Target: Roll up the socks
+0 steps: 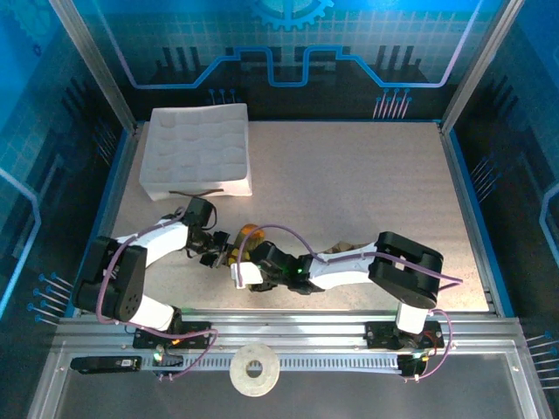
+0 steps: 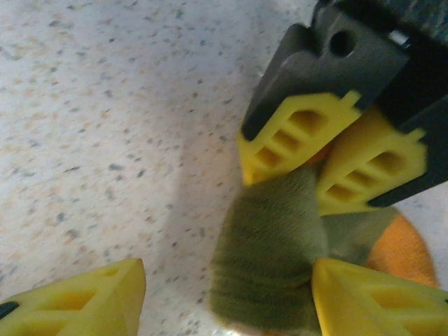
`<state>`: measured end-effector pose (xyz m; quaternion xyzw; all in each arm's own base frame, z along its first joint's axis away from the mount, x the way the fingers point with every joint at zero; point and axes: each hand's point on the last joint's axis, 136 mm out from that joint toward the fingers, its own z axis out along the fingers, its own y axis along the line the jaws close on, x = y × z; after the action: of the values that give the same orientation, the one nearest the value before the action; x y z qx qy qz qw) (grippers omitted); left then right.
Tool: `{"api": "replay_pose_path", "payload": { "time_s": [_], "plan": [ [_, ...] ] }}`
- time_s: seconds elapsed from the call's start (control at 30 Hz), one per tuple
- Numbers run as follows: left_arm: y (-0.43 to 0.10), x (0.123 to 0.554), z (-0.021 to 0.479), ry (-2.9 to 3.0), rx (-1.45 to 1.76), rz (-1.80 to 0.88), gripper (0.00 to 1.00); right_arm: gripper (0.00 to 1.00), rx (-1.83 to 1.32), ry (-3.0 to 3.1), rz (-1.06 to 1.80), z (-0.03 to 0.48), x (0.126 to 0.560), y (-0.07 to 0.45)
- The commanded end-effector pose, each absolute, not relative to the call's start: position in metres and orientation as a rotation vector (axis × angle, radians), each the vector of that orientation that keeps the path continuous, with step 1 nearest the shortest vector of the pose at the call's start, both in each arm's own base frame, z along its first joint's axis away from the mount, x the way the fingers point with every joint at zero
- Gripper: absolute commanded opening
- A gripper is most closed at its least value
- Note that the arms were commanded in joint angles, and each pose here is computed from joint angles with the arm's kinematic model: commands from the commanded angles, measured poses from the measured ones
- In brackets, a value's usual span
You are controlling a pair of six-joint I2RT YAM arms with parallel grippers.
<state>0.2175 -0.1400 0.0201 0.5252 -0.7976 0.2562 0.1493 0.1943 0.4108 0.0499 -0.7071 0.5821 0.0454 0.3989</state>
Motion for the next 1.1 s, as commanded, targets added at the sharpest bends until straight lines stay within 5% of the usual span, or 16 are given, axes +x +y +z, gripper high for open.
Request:
{"api": "replay_pose_path", "payload": {
  "time_s": [0.0, 0.2, 0.4, 0.5, 0.73, 0.87, 1.07],
  "plan": [
    [-0.097, 0.145, -0.018, -2.23, 1.57, 0.209, 0.0, 0.63, -1.75, 1.435, 0.057, 0.06, 0.206, 0.424],
    [-0.096, 0.147, -0.016, -2.242, 1.559, 0.208, 0.0, 0.57, -1.775, 1.514, 0.069, 0.042, 0.209, 0.424],
    [-0.096, 0.152, -0.011, -2.263, 1.556, 0.219, 0.0, 0.16, -1.776, 1.699, 0.084, 0.014, 0.215, 0.412],
    [-0.097, 0.158, -0.004, -2.287, 1.558, 0.249, 0.02, 0.03, -1.785, 1.797, 0.142, 0.003, 0.212, 0.402],
    [-0.096, 0.194, 0.045, -2.429, 1.674, 0.486, 0.77, 0.0, -1.752, 2.108, 0.516, -0.018, 0.192, 0.384],
    [-0.091, 0.203, 0.069, -2.479, 1.758, 0.596, 0.86, 0.0, -1.7, 2.264, 0.696, -0.028, 0.184, 0.376],
    [-0.1, 0.211, 0.078, -2.517, 1.745, 0.796, 0.83, 0.0, -1.619, 2.443, 0.866, -0.039, 0.183, 0.37]
  ]
}}
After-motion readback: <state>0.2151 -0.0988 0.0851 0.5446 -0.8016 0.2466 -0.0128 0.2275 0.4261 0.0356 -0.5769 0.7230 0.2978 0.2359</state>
